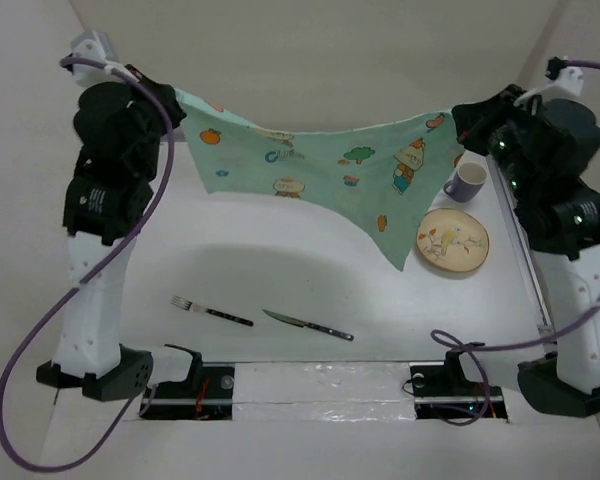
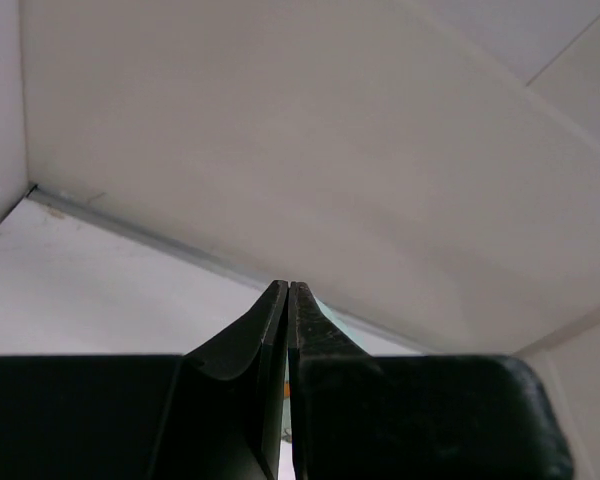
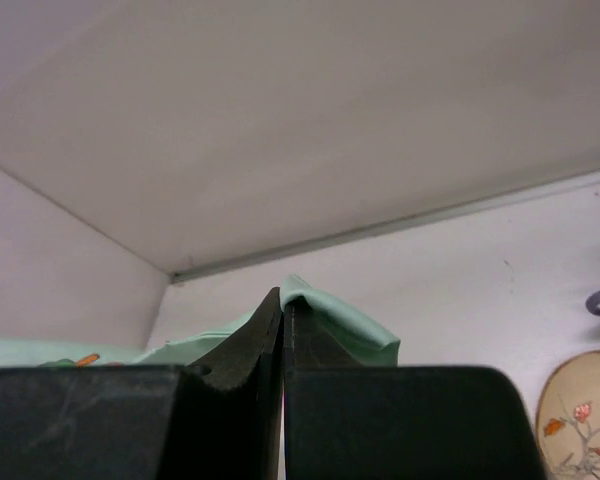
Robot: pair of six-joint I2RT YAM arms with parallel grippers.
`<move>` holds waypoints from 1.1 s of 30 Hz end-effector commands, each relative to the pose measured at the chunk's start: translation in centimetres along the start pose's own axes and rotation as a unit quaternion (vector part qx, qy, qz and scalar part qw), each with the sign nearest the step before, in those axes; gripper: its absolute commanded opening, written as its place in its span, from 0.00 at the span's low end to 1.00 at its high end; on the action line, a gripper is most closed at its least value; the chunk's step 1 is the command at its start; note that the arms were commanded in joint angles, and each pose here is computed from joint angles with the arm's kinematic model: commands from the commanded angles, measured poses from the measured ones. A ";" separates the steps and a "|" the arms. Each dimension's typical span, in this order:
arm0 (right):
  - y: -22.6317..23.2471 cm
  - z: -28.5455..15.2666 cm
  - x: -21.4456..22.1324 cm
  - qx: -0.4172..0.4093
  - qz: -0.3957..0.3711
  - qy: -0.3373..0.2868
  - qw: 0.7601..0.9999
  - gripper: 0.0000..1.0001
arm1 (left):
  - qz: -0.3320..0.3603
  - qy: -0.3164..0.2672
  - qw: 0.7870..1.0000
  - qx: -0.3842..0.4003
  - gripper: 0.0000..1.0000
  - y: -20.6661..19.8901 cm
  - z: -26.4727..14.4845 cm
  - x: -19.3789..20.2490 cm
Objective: Set the dinner table for one person
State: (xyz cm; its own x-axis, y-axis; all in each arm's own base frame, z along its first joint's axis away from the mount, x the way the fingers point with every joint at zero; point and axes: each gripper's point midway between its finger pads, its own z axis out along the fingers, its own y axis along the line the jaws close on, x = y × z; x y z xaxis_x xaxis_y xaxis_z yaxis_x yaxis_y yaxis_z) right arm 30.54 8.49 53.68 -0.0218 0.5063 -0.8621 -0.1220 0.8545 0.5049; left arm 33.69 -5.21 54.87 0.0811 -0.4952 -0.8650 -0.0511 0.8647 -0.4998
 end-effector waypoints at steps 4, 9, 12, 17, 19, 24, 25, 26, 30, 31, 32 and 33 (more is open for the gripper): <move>-3.6 10.3 8.7 0.026 -0.031 0.113 0.993 0.00 | 0.063 0.083 0.993 -0.057 0.00 2.2 8.4 9.2; -1.2 14.8 6.1 -0.006 -0.027 0.084 0.996 0.00 | -0.005 0.085 0.996 -0.025 0.00 4.1 13.9 7.2; -1.8 17.5 7.3 0.004 -0.028 0.108 0.994 0.00 | -0.034 0.086 0.996 -0.019 0.00 4.8 16.0 6.4; -1.1 17.0 7.1 -0.015 -0.029 0.106 0.994 0.00 | -0.033 0.077 0.996 -0.022 0.00 5.8 14.7 5.8; -1.8 16.3 9.2 -0.020 -0.025 0.129 0.991 0.00 | -0.026 0.097 0.994 -0.044 0.00 8.3 14.0 8.5; -8.1 13.1 22.7 0.016 -0.003 0.255 0.967 0.00 | -0.046 0.207 0.972 -0.102 0.00 16.6 9.7 20.5; -9.0 12.4 24.6 0.020 0.001 0.273 0.962 0.00 | -0.043 0.215 0.970 -0.107 0.00 17.1 8.7 21.3; -9.7 12.1 26.0 0.023 0.005 0.278 0.960 0.00 | -0.042 0.230 0.965 -0.118 0.00 18.1 7.9 22.8; -14.4 8.6 34.8 0.062 0.012 0.364 0.929 0.00 | -0.043 0.299 0.938 -0.170 0.00 22.8 3.7 30.5; -16.1 7.8 37.6 0.083 0.010 0.397 0.914 0.00 | -0.045 0.320 0.928 -0.188 0.00 24.3 2.8 32.9; -16.2 7.8 37.6 0.083 0.010 0.397 0.914 0.00 | -0.044 0.327 0.924 -0.194 0.00 24.7 2.3 33.6; -16.9 7.2 38.9 0.089 0.008 0.412 0.907 0.00 | -0.043 0.341 0.917 -0.204 0.00 25.5 1.9 34.9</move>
State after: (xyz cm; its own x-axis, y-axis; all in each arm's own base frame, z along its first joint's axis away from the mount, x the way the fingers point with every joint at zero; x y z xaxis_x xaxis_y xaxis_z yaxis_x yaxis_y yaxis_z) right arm 37.76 13.41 11.03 -0.7959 0.3265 -0.5099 0.1055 0.9040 0.4142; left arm 36.94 -0.24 13.12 -0.5476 -0.6099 -0.5728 -0.4543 0.7917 -0.4085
